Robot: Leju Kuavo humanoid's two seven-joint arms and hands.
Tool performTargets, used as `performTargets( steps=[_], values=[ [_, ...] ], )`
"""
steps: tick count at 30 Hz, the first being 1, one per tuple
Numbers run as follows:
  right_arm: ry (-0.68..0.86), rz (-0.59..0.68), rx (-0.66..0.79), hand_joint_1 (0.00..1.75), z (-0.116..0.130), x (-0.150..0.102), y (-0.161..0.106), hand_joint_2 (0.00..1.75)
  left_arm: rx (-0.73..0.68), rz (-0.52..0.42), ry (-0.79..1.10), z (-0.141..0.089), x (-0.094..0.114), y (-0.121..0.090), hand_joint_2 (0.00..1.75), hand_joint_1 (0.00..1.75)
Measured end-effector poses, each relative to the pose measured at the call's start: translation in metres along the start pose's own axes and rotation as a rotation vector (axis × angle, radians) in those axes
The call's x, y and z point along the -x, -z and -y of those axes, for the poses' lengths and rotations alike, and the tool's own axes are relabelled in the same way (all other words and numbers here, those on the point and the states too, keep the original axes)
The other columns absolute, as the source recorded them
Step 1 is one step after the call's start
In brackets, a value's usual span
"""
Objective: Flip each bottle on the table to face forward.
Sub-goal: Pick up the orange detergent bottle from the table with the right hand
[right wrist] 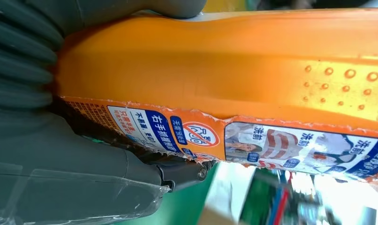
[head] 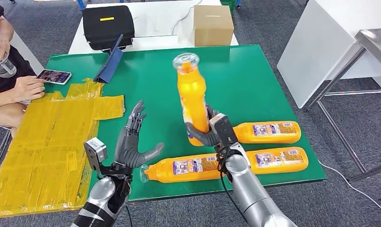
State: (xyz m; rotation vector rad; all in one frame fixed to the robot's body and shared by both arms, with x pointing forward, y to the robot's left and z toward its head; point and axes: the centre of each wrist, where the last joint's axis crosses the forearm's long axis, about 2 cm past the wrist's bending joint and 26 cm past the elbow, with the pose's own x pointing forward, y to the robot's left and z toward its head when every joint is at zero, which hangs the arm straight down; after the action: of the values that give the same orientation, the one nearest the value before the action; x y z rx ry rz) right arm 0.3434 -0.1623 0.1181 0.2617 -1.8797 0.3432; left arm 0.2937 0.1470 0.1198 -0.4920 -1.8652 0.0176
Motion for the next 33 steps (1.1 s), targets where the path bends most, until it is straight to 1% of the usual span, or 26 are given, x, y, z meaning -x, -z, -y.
performTargets(
  steps=[7, 12, 16, 25, 29, 33],
  values=[
    [-0.037, -0.079, -0.132, 1.75, -0.027, 0.018, -0.013, 1.75, 0.022, -0.021, -0.021, 0.002, 0.001, 0.005, 1.75, 0.00],
    [-0.076, -0.099, -0.187, 1.75, -0.042, 0.025, -0.019, 1.75, 0.028, -0.038, -0.025, 0.003, 0.002, 0.006, 1.75, 0.00],
    [-0.081, -0.104, -0.204, 1.75, -0.048, 0.026, -0.020, 1.75, 0.029, -0.043, -0.025, 0.003, 0.003, 0.006, 1.75, 0.00],
    [-0.095, -0.107, -0.217, 1.75, -0.053, 0.027, -0.021, 1.75, 0.033, -0.049, -0.024, 0.004, 0.004, 0.006, 1.75, 0.00],
    [-0.142, -0.100, -0.220, 1.75, -0.057, 0.025, -0.019, 1.75, 0.036, -0.059, -0.024, 0.004, 0.005, 0.006, 1.75, 0.00],
    [-0.222, -0.041, -0.209, 1.75, -0.065, 0.023, -0.019, 1.75, 0.033, -0.070, -0.028, 0.003, 0.005, 0.007, 1.75, 0.00]
  ],
)
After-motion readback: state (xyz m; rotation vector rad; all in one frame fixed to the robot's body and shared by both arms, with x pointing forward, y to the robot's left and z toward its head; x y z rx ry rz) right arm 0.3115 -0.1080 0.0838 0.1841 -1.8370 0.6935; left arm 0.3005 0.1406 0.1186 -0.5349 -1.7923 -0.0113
